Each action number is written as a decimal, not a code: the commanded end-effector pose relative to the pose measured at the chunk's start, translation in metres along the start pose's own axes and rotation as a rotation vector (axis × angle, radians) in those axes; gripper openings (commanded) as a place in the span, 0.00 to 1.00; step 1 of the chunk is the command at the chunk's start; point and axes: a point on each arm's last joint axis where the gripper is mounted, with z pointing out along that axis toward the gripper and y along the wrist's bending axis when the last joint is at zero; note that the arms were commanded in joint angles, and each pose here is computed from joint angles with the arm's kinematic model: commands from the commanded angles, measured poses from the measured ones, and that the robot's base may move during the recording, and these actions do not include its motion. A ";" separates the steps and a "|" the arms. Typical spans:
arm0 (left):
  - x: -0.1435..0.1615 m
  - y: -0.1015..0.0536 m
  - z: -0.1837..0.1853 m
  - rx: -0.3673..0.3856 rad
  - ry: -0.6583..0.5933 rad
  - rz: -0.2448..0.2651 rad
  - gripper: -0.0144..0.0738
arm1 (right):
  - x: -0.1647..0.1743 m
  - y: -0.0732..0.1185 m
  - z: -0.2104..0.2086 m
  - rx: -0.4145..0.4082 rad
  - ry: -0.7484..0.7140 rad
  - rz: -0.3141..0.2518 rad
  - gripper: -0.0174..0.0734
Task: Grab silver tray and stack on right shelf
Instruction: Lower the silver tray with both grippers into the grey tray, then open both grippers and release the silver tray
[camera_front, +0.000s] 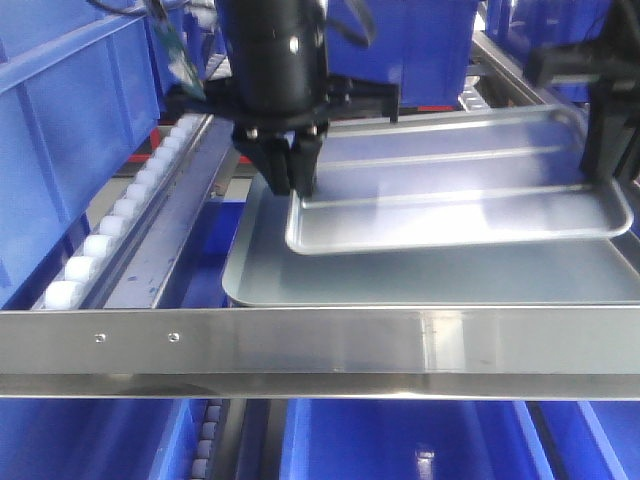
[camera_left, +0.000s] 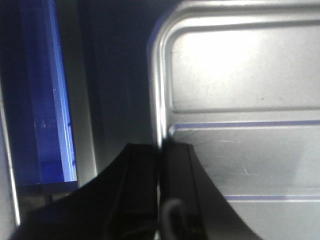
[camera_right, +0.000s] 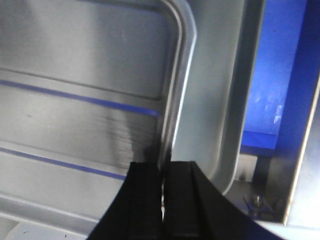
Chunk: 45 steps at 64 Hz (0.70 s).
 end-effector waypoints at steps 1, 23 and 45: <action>-0.016 0.003 -0.026 0.024 -0.096 0.037 0.06 | -0.018 -0.002 -0.018 -0.003 -0.148 -0.032 0.25; -0.015 0.000 -0.016 0.033 -0.086 0.065 0.08 | -0.019 -0.001 -0.013 -0.004 -0.151 -0.032 0.28; -0.018 0.007 -0.015 0.034 -0.071 0.032 0.73 | -0.019 -0.002 -0.013 0.001 -0.152 -0.037 0.86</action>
